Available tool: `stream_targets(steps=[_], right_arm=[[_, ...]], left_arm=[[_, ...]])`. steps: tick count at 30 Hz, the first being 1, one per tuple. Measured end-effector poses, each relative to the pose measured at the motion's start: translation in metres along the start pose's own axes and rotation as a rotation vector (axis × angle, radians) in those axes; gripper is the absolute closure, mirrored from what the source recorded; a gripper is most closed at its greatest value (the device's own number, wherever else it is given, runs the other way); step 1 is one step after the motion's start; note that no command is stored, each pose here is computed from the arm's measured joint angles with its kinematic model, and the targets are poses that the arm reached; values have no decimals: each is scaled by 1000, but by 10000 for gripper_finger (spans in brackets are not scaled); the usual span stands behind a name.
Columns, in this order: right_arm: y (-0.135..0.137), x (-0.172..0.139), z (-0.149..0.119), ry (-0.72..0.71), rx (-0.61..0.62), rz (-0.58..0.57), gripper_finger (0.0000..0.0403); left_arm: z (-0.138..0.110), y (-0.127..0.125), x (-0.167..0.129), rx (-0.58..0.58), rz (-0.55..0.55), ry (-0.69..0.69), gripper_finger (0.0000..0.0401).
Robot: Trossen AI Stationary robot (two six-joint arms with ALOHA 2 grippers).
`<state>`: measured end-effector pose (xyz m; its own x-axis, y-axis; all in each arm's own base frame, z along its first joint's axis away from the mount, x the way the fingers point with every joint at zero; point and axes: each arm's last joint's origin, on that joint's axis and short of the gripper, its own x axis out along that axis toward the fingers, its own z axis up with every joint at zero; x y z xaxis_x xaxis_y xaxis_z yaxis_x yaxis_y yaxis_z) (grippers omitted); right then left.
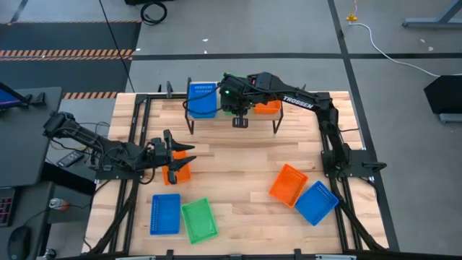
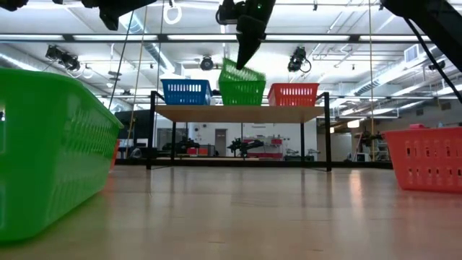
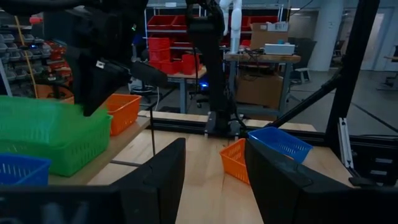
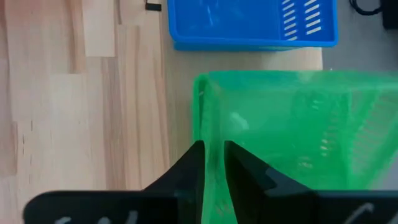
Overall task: Stack baskets on shelf by color
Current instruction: Stack the right green bin on top of the green bin on the shelf
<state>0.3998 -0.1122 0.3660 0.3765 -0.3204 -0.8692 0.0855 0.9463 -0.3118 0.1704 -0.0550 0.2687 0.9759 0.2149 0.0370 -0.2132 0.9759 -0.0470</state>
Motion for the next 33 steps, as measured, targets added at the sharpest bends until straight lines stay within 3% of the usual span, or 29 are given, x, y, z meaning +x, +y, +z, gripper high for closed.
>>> stream_targets(steps=[18, 26, 33], right_arm=[[-5, 1, -2, 11, 58, -22, 321], [2, -1, 0, 32, -30, -105, 389], [11, -4, 3, 41, -96, -155, 389]], left_arm=[[0, 0, 0, -2, 0, 0, 229], [0, 0, 0, -2, 0, 0, 229], [0, 0, 0, 3, 0, 0, 229]])
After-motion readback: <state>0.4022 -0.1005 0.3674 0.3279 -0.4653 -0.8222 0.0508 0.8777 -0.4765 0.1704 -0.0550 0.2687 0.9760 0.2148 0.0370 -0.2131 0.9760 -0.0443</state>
